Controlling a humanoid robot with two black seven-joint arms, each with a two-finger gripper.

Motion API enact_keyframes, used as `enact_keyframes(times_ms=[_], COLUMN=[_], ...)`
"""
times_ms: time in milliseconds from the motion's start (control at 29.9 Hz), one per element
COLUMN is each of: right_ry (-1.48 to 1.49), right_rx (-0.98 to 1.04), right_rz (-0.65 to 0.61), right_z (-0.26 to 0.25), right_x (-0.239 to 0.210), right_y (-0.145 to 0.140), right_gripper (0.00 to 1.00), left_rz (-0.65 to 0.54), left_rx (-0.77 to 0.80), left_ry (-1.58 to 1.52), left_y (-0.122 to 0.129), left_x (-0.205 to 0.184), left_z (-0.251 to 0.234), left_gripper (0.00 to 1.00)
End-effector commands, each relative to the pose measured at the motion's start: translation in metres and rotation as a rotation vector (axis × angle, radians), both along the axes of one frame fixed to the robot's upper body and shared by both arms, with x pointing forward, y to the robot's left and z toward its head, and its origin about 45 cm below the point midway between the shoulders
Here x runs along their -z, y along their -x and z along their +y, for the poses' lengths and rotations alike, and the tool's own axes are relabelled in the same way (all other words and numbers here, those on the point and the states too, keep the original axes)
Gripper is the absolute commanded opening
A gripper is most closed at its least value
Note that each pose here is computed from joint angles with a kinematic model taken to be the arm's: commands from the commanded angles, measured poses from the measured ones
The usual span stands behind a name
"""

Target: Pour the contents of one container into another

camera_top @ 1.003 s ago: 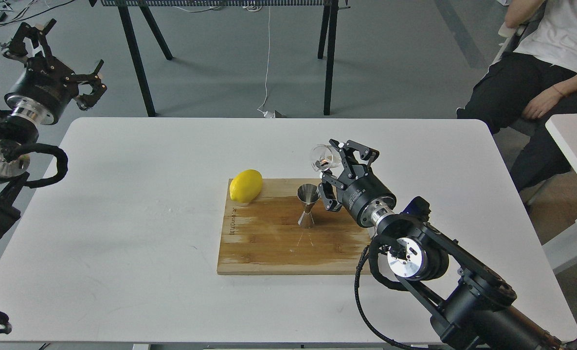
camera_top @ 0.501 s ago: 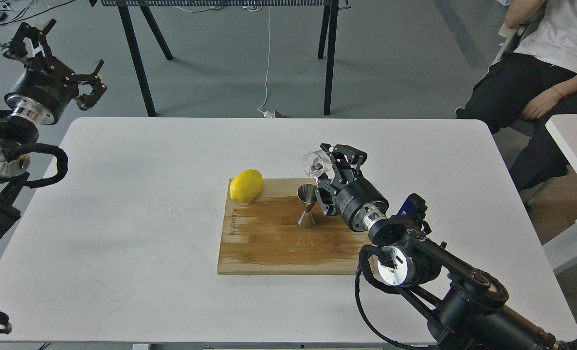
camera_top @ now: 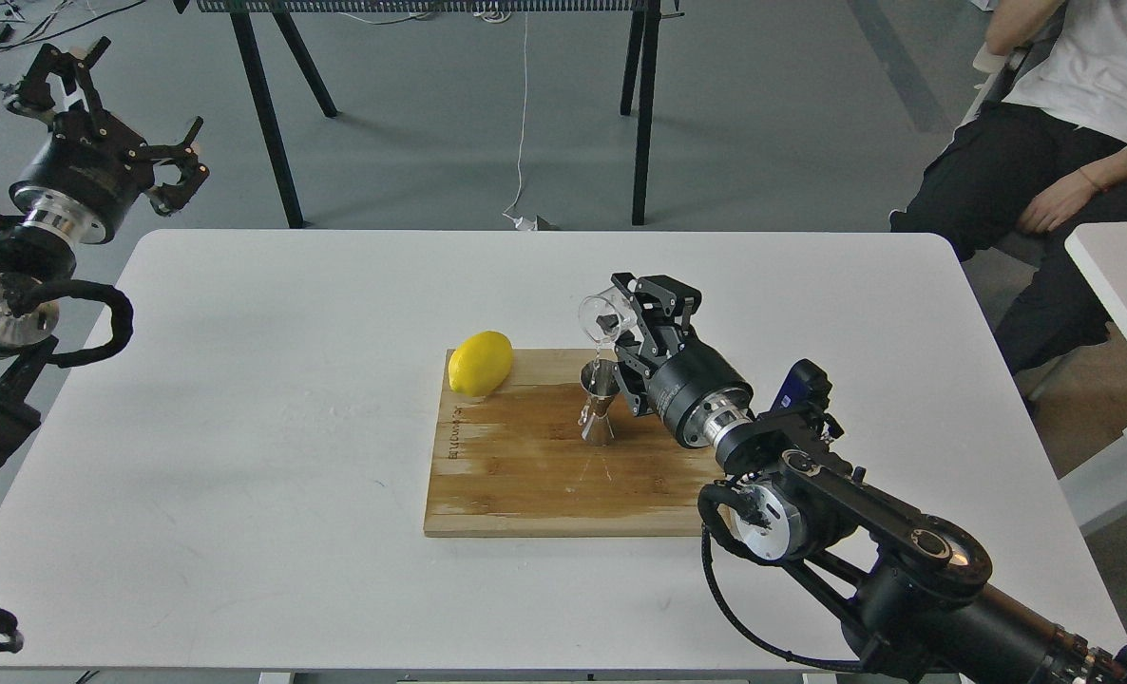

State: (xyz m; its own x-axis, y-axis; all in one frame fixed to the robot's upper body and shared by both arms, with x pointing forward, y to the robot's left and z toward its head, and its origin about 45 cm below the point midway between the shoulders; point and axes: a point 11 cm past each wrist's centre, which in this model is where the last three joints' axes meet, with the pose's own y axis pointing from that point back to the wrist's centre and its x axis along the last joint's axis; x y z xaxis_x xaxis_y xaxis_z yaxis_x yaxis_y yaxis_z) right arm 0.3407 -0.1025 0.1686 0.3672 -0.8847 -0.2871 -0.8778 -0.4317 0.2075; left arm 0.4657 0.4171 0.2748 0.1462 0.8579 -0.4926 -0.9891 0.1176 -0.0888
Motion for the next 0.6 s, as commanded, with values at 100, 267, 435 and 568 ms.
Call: enact_keyframes(times_ms=[100,267,435,568], right_ry=[0.074,0.119,0.144,0.187], right_rx=[-0.018,-0.036,-0.057,-0.078], right_rz=[-0.050,-0.078,-0.096,-0.138], right_z=[-0.0066,-0.0073,-0.0064,-0.0036], right_x=[0.0009,0.0023,0.0012,-0.0011], right_y=[-0.0002,0.0016,0.0014,0.0014], right_gripper=[0.28,0.28,0.28,0.28], left_rz=[0.000,0.000,0.000,0.001], left_rx=[0.000,0.000,-0.001,-0.001], left_ry=[0.000,0.000,-0.001,-0.001], left_y=[0.0000,0.0000,0.0001,0.0005], left_x=[0.0000,0.0000,-0.0004,0.0004], left_z=[0.0000,0.0000,0.0007,0.0009], left_gripper=[1.00,1.00,1.00,1.00])
